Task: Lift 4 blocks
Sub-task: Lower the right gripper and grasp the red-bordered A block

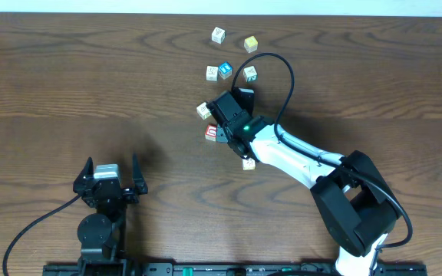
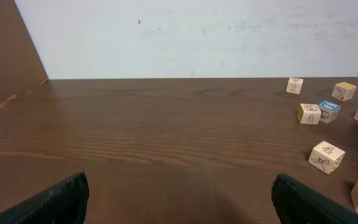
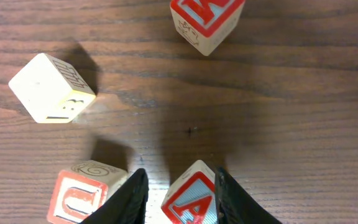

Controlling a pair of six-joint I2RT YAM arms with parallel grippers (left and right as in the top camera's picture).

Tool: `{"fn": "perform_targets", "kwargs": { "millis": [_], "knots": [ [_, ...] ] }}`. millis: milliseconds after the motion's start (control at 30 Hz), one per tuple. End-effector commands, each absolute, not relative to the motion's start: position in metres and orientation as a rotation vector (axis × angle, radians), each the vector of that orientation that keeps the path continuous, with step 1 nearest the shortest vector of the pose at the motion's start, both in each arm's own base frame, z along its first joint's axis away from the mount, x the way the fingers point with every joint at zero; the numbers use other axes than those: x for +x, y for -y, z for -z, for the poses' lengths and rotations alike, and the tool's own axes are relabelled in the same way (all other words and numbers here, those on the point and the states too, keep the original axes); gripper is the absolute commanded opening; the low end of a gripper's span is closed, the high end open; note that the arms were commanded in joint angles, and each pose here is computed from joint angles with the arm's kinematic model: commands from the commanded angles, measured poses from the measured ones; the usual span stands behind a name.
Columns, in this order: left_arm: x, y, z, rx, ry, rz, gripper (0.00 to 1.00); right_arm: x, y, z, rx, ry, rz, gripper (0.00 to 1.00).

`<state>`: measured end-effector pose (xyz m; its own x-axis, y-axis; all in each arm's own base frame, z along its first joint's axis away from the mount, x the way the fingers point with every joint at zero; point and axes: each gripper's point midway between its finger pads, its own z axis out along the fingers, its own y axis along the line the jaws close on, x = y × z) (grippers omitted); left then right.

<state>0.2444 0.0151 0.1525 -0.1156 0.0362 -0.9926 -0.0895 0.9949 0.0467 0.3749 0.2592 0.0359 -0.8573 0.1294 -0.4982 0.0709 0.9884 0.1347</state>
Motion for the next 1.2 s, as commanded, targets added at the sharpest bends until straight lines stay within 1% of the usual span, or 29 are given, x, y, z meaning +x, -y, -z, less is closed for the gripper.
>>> {"fn": "perform_targets", "kwargs": {
  "millis": [0, 100, 167, 333, 467, 633, 800, 1167],
  "knots": [
    [0.243, -0.016, -0.134, -0.041, -1.739, -0.112, 0.94, 0.378, -0.257, -0.048, 0.145, -2.574, -0.140, 0.39],
    [0.243, -0.016, -0.134, -0.041, -1.739, -0.112, 0.94, 0.379, -0.254, -0.048, 0.152, -2.566, -0.118, 0.47],
    [0.243, -0.016, -0.134, -0.041, -1.739, -0.112, 0.94, 0.381, -0.251, -0.049, 0.150, -2.554, -0.096, 0.49],
    [0.243, -0.016, -0.134, -0.041, -1.739, -0.112, 0.94, 0.378, -0.251, -0.046, -0.037, -2.579, -0.050, 0.51],
    [0.243, -0.016, -0.134, -0.041, -1.739, -0.112, 0.95, 0.369, -0.247, -0.041, -0.183, -2.616, -0.001, 0.51],
    [0.243, -0.016, -0.134, -0.041, -1.739, -0.112, 0.94, 0.365, -0.244, -0.038, -0.292, -2.626, 0.041, 0.50],
    [0.243, -0.016, -0.134, -0.041, -1.739, -0.112, 0.94, 0.365, -0.254, -0.039, -0.472, -2.606, 0.011, 0.47],
    [0.243, -0.016, -0.134, -0.041, -1.739, -0.112, 0.94, 0.365, -0.256, -0.038, -0.529, -2.608, -0.023, 0.45]
  ]
}}
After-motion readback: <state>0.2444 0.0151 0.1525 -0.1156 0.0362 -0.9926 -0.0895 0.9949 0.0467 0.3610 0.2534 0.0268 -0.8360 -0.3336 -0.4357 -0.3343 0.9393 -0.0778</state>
